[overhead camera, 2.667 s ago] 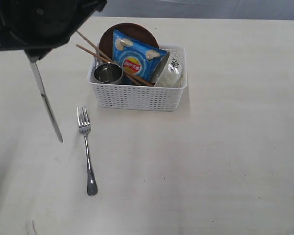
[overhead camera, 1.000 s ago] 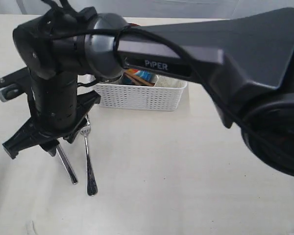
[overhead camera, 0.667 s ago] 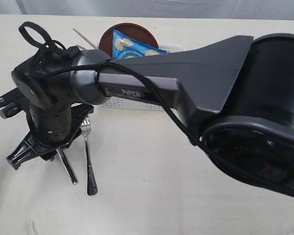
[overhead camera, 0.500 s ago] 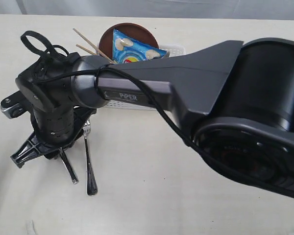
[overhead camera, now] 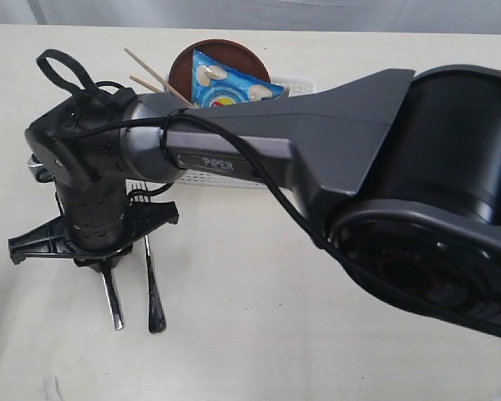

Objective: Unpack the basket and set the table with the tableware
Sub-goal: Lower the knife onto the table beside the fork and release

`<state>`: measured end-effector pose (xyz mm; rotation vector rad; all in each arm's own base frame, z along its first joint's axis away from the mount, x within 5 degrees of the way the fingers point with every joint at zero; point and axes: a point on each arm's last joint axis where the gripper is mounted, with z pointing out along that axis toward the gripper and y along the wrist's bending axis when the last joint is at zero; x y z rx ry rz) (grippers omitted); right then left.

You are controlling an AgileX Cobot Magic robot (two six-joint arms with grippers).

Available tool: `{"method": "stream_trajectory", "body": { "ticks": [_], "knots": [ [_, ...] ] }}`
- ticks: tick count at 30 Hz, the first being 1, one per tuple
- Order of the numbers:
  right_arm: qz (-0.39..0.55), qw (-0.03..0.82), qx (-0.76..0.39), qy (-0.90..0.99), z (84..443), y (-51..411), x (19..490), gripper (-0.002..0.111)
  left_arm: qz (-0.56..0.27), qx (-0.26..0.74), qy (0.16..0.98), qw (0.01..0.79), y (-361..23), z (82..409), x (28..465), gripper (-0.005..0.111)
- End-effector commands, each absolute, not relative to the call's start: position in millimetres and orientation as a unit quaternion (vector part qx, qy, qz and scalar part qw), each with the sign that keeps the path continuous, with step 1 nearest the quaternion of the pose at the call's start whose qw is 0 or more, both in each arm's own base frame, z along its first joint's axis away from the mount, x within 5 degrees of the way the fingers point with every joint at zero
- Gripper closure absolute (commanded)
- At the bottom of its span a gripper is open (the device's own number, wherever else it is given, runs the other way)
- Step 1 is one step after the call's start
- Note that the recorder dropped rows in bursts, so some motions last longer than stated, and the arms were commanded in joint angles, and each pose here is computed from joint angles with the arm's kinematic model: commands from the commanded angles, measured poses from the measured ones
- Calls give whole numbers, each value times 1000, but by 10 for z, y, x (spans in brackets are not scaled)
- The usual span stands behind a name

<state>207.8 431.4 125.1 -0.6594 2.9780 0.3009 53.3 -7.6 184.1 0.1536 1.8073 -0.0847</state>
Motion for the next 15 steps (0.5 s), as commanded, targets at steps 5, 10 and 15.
{"method": "stream_trajectory", "body": {
  "ticks": [5, 10, 15],
  "knots": [
    [111, -21, -42, 993, 1227, 4323, 2002, 109, -41, 66, 782, 618, -80, 1842, 534, 107],
    [150, -27, -23, 988, 1246, 4421, 1939, 109, -41, 66, 782, 618, -80, 1842, 534, 107],
    [153, -26, -16, 988, 1247, 4440, 1913, 108, -41, 66, 782, 618, -80, 1842, 534, 107]
  ]
}}
